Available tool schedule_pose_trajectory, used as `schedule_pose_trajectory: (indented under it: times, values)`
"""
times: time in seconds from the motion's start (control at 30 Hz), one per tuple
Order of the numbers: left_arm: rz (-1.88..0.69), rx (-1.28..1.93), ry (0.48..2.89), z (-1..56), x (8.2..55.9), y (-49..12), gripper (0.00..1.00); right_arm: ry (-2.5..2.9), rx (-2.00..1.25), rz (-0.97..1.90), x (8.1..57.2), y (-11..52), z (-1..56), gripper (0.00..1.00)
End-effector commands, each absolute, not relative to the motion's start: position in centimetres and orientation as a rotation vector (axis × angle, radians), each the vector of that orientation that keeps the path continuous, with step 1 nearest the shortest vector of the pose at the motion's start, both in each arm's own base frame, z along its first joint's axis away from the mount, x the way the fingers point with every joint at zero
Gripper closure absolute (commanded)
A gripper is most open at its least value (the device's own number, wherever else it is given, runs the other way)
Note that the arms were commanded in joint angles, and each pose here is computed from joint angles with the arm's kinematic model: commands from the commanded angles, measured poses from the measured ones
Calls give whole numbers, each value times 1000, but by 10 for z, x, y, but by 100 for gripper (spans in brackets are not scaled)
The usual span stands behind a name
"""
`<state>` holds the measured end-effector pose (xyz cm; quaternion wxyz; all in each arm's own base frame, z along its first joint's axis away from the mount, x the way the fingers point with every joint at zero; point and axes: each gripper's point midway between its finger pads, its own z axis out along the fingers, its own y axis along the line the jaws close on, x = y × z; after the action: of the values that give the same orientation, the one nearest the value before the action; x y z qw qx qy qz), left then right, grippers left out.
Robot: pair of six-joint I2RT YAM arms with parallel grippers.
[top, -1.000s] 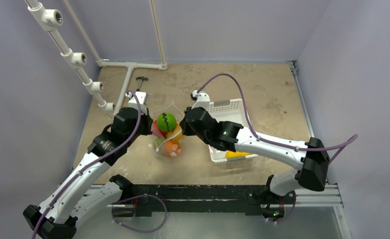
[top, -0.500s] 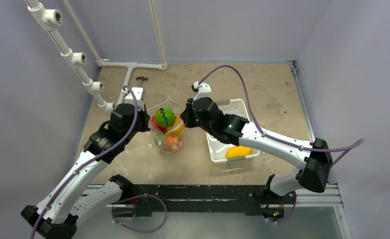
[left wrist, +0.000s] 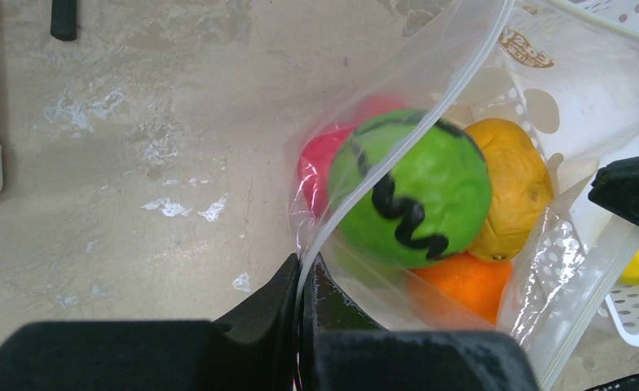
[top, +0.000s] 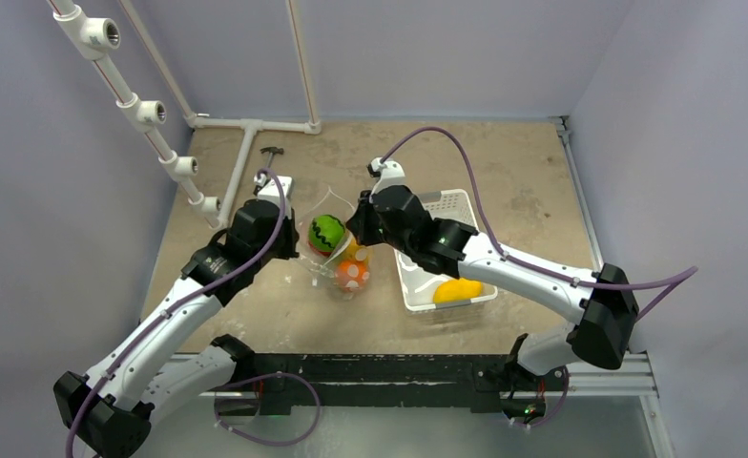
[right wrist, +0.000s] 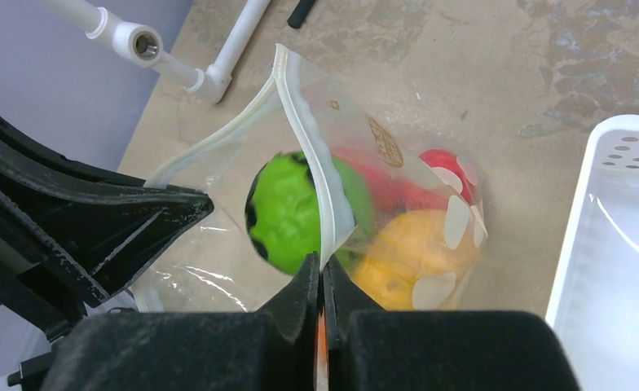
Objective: Place the food in the zip-top bag and seal the zipper
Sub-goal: Adjust the zipper food storage bag at the center of the board, then move the bin to the center of the board.
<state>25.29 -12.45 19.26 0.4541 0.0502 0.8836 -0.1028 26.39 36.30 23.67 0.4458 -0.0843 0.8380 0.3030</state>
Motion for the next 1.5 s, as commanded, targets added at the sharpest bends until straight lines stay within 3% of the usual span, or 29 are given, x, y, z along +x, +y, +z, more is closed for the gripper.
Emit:
schedule_pose_trajectory:
  times: [0.0,0.2,0.33,0.53,1.03,1.47]
  values:
    - [-306,110,2132,203,258,-130,100,2033,-195,753,267,360,249,96]
    - [-318,115,2121,204,255,-130,100,2046,-157,711,266,347,250,79]
    - [-321,122,2123,204,255,-131,100,2054,-111,687,261,331,254,55]
    - [-323,130,2123,204,255,-132,100,2062,-30,637,254,301,258,42]
    - [-340,136,2106,208,252,-132,100,2245,75,540,233,263,192,42]
    - [-349,140,2102,210,252,-133,100,2356,56,375,240,264,125,49]
